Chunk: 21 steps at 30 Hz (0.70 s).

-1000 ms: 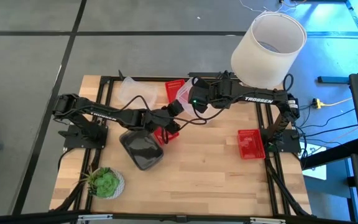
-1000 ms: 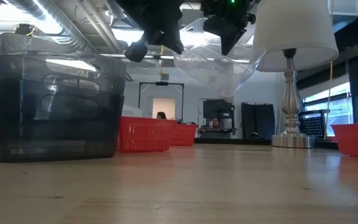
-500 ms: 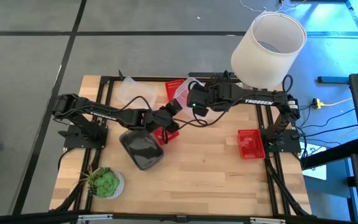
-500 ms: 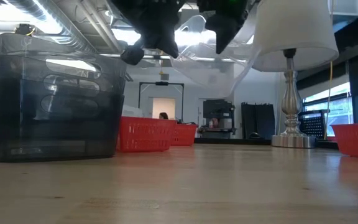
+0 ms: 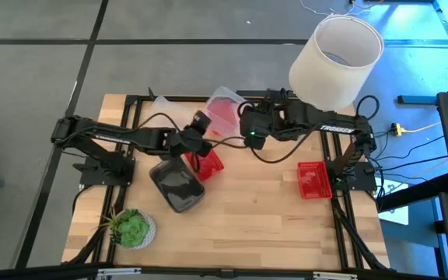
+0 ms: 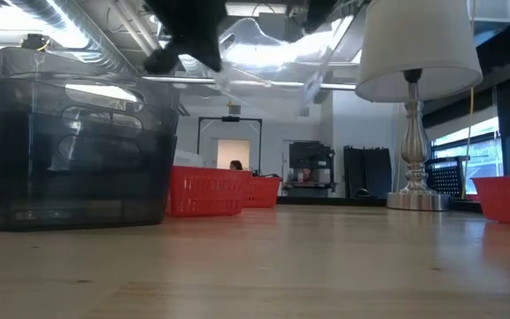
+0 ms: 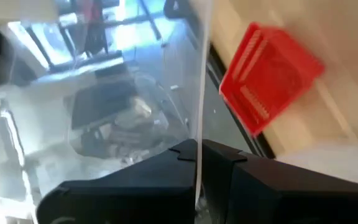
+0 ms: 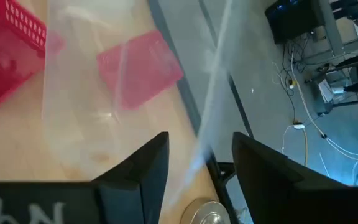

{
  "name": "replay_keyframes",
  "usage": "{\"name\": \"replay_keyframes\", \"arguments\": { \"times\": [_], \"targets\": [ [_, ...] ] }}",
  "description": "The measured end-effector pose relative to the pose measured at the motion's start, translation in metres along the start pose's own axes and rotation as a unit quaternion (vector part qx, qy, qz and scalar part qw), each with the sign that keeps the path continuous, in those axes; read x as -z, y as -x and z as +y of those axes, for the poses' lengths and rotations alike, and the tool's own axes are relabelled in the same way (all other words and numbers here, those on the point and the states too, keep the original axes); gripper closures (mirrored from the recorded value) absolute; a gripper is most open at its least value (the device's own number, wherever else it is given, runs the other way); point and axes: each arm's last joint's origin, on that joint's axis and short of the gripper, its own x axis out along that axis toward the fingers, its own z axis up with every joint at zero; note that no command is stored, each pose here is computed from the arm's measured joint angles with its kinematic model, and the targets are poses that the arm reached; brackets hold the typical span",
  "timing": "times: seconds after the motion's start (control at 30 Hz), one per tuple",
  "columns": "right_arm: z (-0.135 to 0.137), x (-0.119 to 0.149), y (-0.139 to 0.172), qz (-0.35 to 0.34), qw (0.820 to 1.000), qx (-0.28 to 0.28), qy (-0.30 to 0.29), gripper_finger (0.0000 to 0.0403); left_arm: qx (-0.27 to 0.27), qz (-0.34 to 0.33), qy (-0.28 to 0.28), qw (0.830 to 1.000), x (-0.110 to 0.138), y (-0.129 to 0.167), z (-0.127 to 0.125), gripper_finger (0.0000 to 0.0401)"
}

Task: Stack baskets by color
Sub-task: Stack the bottom transparent bin on the stacked transparent bins

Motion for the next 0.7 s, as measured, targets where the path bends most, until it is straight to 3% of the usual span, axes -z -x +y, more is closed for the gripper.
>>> {"name": "replay_keyframes", "arguments": {
  "times": [0.13, 0.3, 0.47, 0.7],
  "targets": [
    [-0.012, -0.004, 0.019, -0.023, 1.000, -0.005, -0.016, 0.0227, 0.020, 0.027, 0.037, 0.999, 0.023, 0.009, 0.002, 0.0400],
    [-0.025, -0.008, 0.037, -0.053, 0.997, -0.037, -0.041, 0.0227, 0.079, 0.035, 0.124, 0.988, 0.054, 0.026, -0.001, 0.0400],
    [-0.032, -0.010, 0.045, -0.068, 0.995, -0.049, -0.049, 0.0227, 0.198, 0.032, 0.214, 0.956, 0.082, 0.037, -0.008, 0.0401],
    [-0.030, -0.010, 0.043, -0.065, 0.996, -0.048, -0.036, 0.0227, 0.279, 0.104, 0.259, 0.919, 0.116, 0.042, -0.017, 0.0401]
  ]
}}
